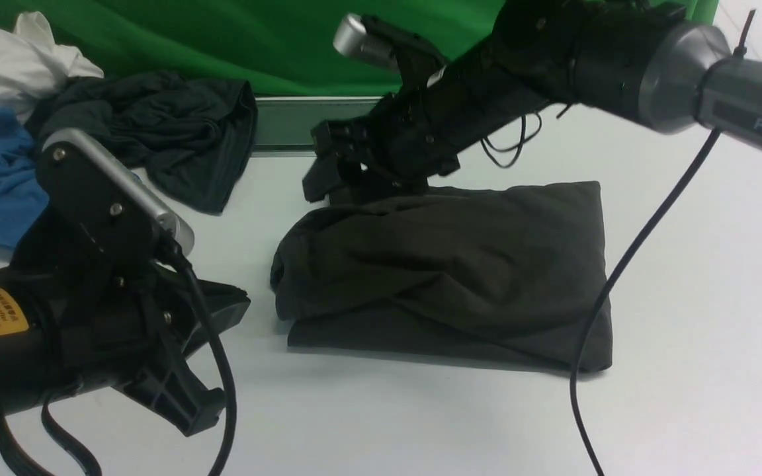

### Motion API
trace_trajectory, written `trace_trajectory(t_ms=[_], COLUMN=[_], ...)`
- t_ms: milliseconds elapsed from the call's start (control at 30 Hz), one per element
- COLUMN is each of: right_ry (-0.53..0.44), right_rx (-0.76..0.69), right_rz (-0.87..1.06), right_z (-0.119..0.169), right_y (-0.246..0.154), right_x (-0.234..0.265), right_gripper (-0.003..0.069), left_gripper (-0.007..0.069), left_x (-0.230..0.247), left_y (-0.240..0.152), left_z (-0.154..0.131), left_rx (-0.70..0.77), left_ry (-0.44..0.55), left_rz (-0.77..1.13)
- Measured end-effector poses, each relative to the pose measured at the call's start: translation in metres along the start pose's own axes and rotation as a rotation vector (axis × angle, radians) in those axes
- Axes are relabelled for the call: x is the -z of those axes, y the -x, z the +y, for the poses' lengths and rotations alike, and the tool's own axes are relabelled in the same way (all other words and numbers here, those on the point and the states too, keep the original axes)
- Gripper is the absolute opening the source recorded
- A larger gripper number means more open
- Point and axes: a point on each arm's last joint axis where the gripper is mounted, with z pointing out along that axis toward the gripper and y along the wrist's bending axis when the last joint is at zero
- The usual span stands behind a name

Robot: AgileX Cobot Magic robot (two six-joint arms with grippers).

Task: Fold a long-sleeved shirt on a white desktop.

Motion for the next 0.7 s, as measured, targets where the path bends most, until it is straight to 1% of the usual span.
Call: trace_trajectory(t_ms=[133,167,200,300,367,400,467,500,533,567,633,700], right_ry=[-0.018,-0.043,-0.057,-0.167,-0.234,-0.283,-0.386,-0.451,-0.542,-0.550,-0.678,-0.705], right_rx=[0.071,0.113,0.130,0.229,0.268,0.285,0.309,0.321,0.334,0.334,0.311,0.294], right_rz=[-0.005,-0.008,-0.002,0.007,0.015,0.020,0.034,0.042,0.049,0.049,0.033,0.031], right_z=[0.012,0.017,0.018,0.025,0.026,0.025,0.022,0.020,0.016,0.016,0.003,-0.003], right_y=[0.004,0.004,0.004,0.000,-0.002,-0.003,-0.006,-0.008,-0.010,-0.010,-0.016,-0.020], right_x=[0.021,0.033,0.038,0.069,0.083,0.091,0.107,0.115,0.127,0.130,0.150,0.157], right_gripper=[0.0438,0.0395,0.0368,0.0235,0.0185,0.0155,0.0116,0.0103,0.0083,0.0081,0.0049,0.0036], left_gripper=[0.0019,0.0019,0.0019,0.0019,0.0019,0.0019,0.0019,0.0019,0.0019,0.0019,0.0019,0.0019], left_x=[0.000,0.000,0.000,0.000,0.000,0.000,0.000,0.000,0.000,0.000,0.000,0.000], left_y=[0.000,0.000,0.000,0.000,0.001,0.001,0.001,0.001,0.001,0.001,0.001,0.001], left_z=[0.000,0.000,0.000,0.000,0.000,0.000,0.000,0.000,0.000,0.000,0.001,0.001], left_rx=[0.006,0.006,0.003,-0.001,0.000,0.000,0.000,0.000,-0.002,-0.003,-0.021,-0.025], left_ry=[-0.002,-0.002,-0.002,-0.001,0.000,0.001,0.003,0.003,0.004,0.004,0.006,0.006], left_rz=[-0.002,-0.003,-0.003,-0.004,-0.006,-0.008,-0.011,-0.011,-0.013,-0.013,-0.016,-0.016])
